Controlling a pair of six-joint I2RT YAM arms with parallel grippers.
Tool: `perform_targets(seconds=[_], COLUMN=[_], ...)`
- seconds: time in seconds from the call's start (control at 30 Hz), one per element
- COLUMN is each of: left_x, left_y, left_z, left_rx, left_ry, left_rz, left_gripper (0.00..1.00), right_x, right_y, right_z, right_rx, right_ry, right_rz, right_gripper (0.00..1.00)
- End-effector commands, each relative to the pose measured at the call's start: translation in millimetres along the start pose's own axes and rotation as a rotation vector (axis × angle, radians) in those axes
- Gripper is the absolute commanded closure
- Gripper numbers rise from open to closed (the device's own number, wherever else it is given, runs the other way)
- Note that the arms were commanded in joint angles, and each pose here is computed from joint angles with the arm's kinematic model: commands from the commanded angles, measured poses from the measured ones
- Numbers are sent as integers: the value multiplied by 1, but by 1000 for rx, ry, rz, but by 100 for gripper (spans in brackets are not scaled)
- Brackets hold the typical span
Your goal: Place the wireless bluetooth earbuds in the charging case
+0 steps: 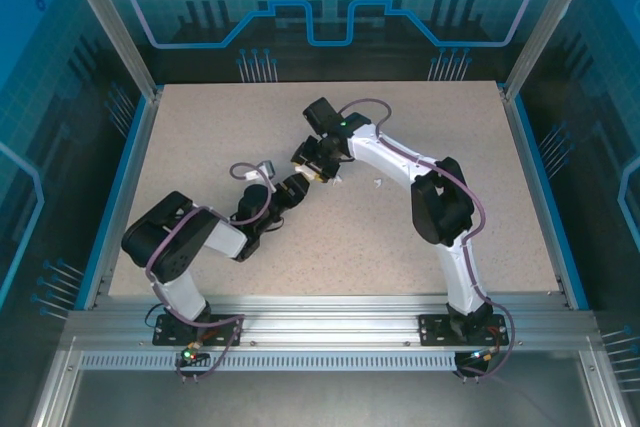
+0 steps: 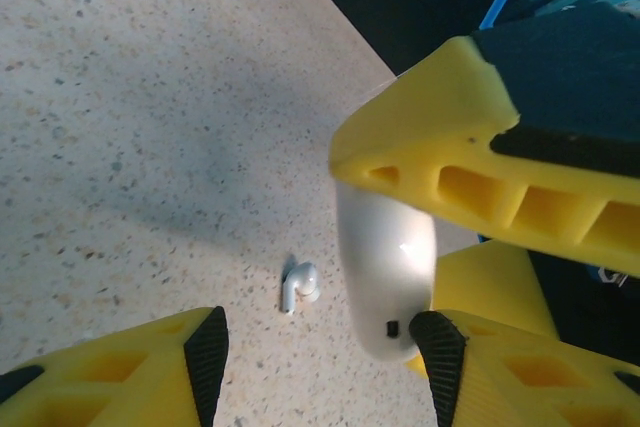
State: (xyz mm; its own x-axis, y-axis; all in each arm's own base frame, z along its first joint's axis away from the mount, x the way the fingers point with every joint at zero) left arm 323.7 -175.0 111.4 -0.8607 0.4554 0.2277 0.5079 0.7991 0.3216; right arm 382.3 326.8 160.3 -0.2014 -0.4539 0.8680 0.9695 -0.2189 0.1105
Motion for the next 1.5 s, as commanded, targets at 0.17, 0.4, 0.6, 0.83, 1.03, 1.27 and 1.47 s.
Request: perform_targets(seconds=[0.17, 0.4, 0.6, 0.83, 1.03, 1.27, 1.47], left_x=[-11, -17, -19, -18, -16, -13, -10], left_y=[8, 7, 7, 7, 5, 0, -6], left_z=[-14, -11, -11, -9, -11, -13, -36], left_rx=[21, 31, 37, 43, 49, 60, -24], left_ry=[-51, -40, -41, -36, -38, -20, -30], left_rz=[-65, -68, -70, -67, -58, -15, 134], left_gripper=[46, 55, 66, 77, 95, 100, 100], right_x=[-1, 0, 1, 1, 5, 55, 111], right_y=[-7, -9, -9, -8, 0, 58, 85], right_z=[6, 6, 7, 8, 16, 20, -4], right_rx=[0, 4, 5, 2, -9, -83, 50], right_ry=[21, 24, 30, 39, 68, 165, 171], right_rz=[23, 24, 23, 19, 7, -155, -248], right_gripper=[58, 58, 58, 59, 47, 18, 18])
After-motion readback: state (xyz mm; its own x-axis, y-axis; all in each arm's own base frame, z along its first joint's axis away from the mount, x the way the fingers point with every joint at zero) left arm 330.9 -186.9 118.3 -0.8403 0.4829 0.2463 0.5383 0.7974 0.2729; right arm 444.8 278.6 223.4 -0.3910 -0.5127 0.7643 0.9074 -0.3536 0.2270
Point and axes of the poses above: each hand's point on the last joint's axis, 136 mm out from that joint toward the fingers, its own x axis back along the fingers, its own z axis along the line the jaws close on, y = z × x, the point moved 6 cm from there along x, back along the fingers, and after that the axes turned 14 degrees about x, right-handed, at the moved point
